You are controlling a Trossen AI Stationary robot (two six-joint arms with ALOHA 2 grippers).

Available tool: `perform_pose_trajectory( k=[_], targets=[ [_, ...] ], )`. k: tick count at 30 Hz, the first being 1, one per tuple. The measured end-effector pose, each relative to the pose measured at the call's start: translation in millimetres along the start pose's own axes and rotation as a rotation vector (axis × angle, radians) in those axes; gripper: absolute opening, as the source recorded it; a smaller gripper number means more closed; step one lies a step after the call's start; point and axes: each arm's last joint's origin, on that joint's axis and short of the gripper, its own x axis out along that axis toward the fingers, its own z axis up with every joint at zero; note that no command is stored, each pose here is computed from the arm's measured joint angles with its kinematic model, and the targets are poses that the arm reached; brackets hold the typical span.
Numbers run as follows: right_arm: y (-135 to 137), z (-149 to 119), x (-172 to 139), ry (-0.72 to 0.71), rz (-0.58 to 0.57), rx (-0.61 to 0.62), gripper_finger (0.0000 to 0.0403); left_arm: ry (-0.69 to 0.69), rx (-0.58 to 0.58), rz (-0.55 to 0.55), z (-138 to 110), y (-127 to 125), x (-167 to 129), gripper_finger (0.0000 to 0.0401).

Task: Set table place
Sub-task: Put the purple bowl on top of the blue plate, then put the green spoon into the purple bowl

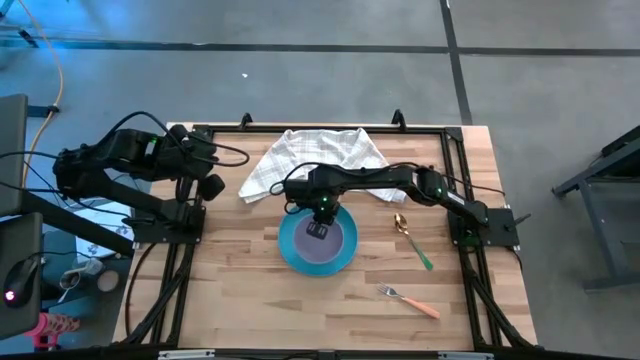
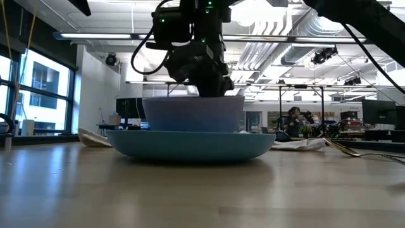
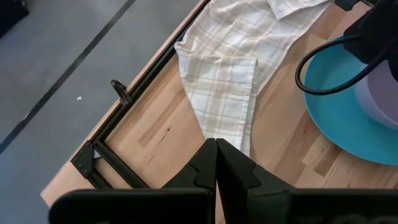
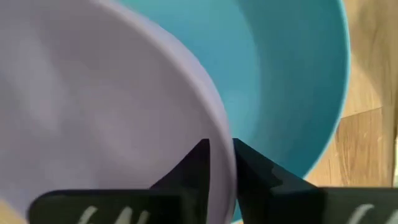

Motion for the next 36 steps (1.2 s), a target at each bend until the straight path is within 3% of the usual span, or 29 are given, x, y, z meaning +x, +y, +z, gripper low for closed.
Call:
perform_pose_trajectory(
  k=[8, 16, 19, 27, 31, 36],
  targets=[
    [-4.1, 0.4, -3.8, -0.009, -0.006, 0.014, 0.0092, 0.001, -0.004, -0.001, 0.0, 0.0, 0.0, 0.0000],
    [-4.7, -14.2, -48.9, -0.061, -0.128, 0.056, 0.0097, 0.000, -0.029, 0.000, 0.0, 0.0, 0.0, 0.0000],
    [5.0, -34.0, -73.2, -0.088, -0.186, 0.081, 0.0097, -0.001, -0.041, 0.001, 0.0, 0.0, 0.0, 0.0000],
    [44.8, -107.9, -128.9, -0.254, -0.163, 0.229, 0.0097, -0.002, -0.052, 0.002, 0.0, 0.1, -0.1, 0.0000],
    [57.5, -153.1, -127.7, -0.256, -0.174, 0.384, 0.0097, -0.002, -0.059, 0.002, 0.0, 0.0, 0.0, 0.0000],
    [71.0, -208.3, -93.6, -0.155, -0.179, 0.574, 0.0097, -0.006, -0.065, -0.001, 0.5, -0.2, -0.1, 0.0000]
  ],
)
